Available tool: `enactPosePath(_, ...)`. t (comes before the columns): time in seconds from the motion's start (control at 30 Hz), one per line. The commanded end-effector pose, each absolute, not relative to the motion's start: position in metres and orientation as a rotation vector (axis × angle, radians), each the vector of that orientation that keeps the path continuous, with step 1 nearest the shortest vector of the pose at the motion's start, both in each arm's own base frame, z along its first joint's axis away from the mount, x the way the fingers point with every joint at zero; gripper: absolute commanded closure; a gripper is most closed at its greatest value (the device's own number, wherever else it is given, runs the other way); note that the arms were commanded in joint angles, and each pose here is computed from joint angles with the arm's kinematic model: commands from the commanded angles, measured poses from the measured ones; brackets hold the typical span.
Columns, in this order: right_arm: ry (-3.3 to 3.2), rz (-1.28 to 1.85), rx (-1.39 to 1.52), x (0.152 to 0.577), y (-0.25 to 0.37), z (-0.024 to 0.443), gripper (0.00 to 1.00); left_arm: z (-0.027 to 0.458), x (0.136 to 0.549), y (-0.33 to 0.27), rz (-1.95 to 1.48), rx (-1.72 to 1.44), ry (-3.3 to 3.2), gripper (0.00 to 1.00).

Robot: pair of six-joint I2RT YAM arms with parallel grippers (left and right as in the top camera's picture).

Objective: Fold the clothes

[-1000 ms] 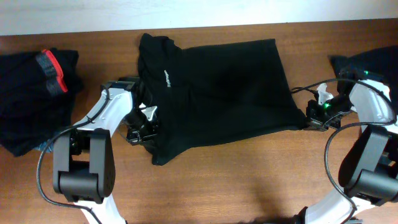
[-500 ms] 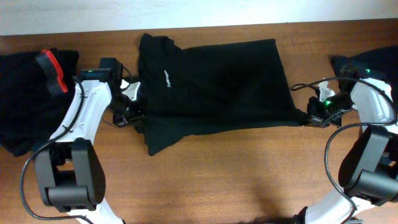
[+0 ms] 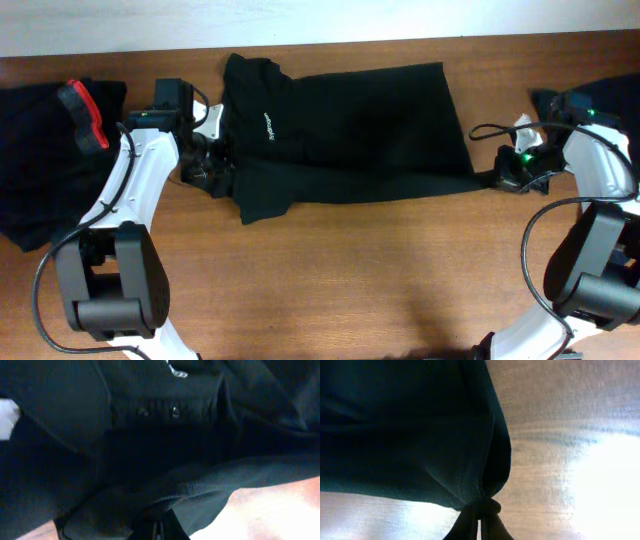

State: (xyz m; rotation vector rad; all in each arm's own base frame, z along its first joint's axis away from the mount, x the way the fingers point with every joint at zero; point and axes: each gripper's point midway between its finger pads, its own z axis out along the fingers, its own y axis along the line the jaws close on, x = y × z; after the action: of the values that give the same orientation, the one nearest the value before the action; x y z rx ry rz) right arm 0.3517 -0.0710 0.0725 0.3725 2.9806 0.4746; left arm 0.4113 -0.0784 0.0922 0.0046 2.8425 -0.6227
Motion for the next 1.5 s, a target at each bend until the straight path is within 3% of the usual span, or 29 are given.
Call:
enactPosePath(0.0, 2.929, 0.455, 0.287, 0.369, -0.058, 0.083, 0.96, 0.108, 0.422, -0.08, -0.629, 0.036, 2.775, 0.98)
enactPosePath(0.13, 2.886, 0.423, 0.196, 0.388, -0.039, 0.084, 0.96, 0.113, 0.436, -0.08, -0.613, 0.053, 2.714, 0.92)
enactPosePath(0.4, 2.842, 0.264, 0.301, 0.405, -0.052, 0.084, 0.96, 0.116, 0.454, -0.07, -0.515, 0.057, 2.652, 0.85)
enactPosePath(0.67, 2.854, 0.177, 0.346, 0.409, -0.064, 0.07, 0.96, 0.11, 0.449, -0.064, -0.457, 0.036, 2.687, 0.81)
enactPosePath(0.8, 2.91, 0.188, 0.358, 0.406, -0.064, 0.046, 0.96, 0.098, 0.426, -0.072, -0.476, 0.04, 2.787, 0.66)
enactPosePath(1.47, 2.905, 0.191, 0.385, 0.415, -0.066, 0.028, 0.96, 0.066, 0.39, -0.084, -0.488, 0.063, 2.913, 0.6)
